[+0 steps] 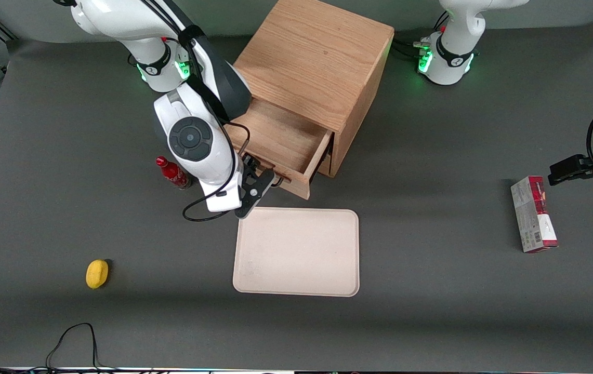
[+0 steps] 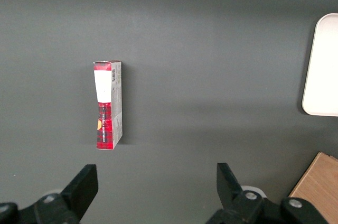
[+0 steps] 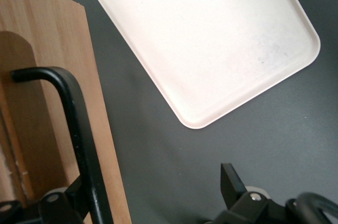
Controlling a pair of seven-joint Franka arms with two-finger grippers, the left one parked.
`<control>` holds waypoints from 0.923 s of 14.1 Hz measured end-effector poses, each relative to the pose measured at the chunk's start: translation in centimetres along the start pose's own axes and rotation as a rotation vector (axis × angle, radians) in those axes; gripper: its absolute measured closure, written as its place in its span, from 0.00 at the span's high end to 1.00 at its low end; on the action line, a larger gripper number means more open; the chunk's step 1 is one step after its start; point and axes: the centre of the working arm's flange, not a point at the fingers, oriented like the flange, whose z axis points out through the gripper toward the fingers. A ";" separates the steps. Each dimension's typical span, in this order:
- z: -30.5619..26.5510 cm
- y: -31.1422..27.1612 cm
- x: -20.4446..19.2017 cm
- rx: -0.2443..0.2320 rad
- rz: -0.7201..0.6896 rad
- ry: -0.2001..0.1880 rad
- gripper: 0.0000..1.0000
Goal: Open upper drawer
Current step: 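Pull the handle outward from the cabinet with the right gripper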
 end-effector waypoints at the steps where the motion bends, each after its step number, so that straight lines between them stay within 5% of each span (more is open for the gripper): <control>1: 0.0 0.3 0.0 0.000 0.003 0.001 1.00; 13: -0.2 4.5 0.1 -0.002 0.053 0.015 1.00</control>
